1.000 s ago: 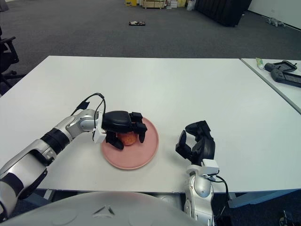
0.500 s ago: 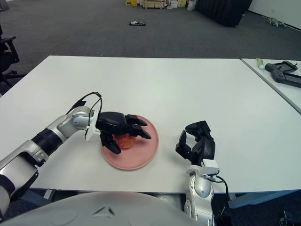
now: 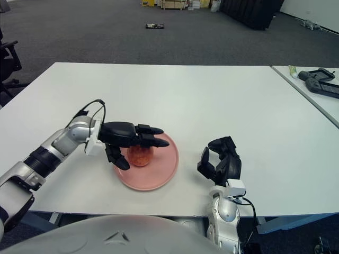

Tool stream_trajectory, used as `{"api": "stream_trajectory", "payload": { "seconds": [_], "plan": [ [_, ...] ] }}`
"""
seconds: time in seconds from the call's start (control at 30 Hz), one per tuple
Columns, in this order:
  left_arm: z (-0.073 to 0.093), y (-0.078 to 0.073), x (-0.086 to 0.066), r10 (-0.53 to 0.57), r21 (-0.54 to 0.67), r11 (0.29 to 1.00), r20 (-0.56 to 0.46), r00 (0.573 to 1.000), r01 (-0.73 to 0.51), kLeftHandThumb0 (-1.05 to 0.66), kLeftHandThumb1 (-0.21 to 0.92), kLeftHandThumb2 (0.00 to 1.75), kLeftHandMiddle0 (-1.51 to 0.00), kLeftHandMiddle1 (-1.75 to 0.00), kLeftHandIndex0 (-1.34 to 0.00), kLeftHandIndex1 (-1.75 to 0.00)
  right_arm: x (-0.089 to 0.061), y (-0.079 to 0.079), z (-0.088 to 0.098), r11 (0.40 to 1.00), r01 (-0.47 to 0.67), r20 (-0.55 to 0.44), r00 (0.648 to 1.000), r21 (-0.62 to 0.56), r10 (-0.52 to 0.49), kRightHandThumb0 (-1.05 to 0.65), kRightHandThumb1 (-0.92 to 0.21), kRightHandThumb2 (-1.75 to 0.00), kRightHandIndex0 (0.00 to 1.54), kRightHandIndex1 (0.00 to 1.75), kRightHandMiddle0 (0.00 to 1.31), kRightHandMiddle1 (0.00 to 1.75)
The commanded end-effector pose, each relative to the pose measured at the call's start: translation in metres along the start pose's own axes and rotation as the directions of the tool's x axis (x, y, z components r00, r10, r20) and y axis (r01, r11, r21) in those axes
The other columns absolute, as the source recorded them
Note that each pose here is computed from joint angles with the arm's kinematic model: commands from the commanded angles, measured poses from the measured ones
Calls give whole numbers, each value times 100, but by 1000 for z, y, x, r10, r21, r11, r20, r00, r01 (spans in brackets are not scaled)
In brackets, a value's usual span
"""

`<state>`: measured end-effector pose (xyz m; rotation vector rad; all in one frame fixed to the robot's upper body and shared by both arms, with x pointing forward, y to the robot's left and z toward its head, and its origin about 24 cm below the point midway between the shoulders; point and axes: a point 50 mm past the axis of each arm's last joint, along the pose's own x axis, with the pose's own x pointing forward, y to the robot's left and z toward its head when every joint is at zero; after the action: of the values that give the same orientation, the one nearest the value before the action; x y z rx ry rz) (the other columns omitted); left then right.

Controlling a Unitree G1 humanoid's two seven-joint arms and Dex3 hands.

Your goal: Put the apple into the plate.

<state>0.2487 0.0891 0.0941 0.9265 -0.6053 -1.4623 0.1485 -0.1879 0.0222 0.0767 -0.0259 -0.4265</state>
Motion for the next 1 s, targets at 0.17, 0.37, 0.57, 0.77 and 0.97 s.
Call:
{"api": "stream_trajectory", "payload": {
  "seconds": [0.17, 0.37, 0.57, 0.77, 0.97],
  "plan": [
    [-11, 8, -27, 263, -274, 927, -8, 965, -255, -105, 92, 68, 0, 0, -1, -11, 4, 2, 3, 1000, 3, 26, 1000, 5, -4, -45, -42, -120, 112, 175, 53, 175],
    [-26, 5, -46, 485, -502, 743, -53, 873, -443, -105, 92, 67, -7, -4, 0, -36, 4, 2, 3, 1000, 5, 24, 1000, 11, -6, -45, -41, -121, 113, 175, 53, 175],
    [-18, 1, -64, 726, -669, 403, -182, 663, -625, -105, 92, 76, -8, -23, 0, -56, 4, 2, 3, 1000, 5, 25, 1000, 9, -5, -45, -41, -121, 114, 175, 54, 175],
    [-21, 0, -67, 828, -628, 100, -377, 414, -772, -101, 92, 80, -9, -77, 0, -110, 5, 1, 3, 1000, 0, 31, 1000, 12, 0, -45, -41, -121, 115, 175, 54, 175],
    [-23, -22, -70, 810, -487, -192, -569, 142, -852, -71, 85, 83, -25, -96, -12, -134, 5, 1, 3, 1000, -3, 22, 1000, 3, 3, -45, -41, -121, 116, 175, 54, 175]
  ]
}}
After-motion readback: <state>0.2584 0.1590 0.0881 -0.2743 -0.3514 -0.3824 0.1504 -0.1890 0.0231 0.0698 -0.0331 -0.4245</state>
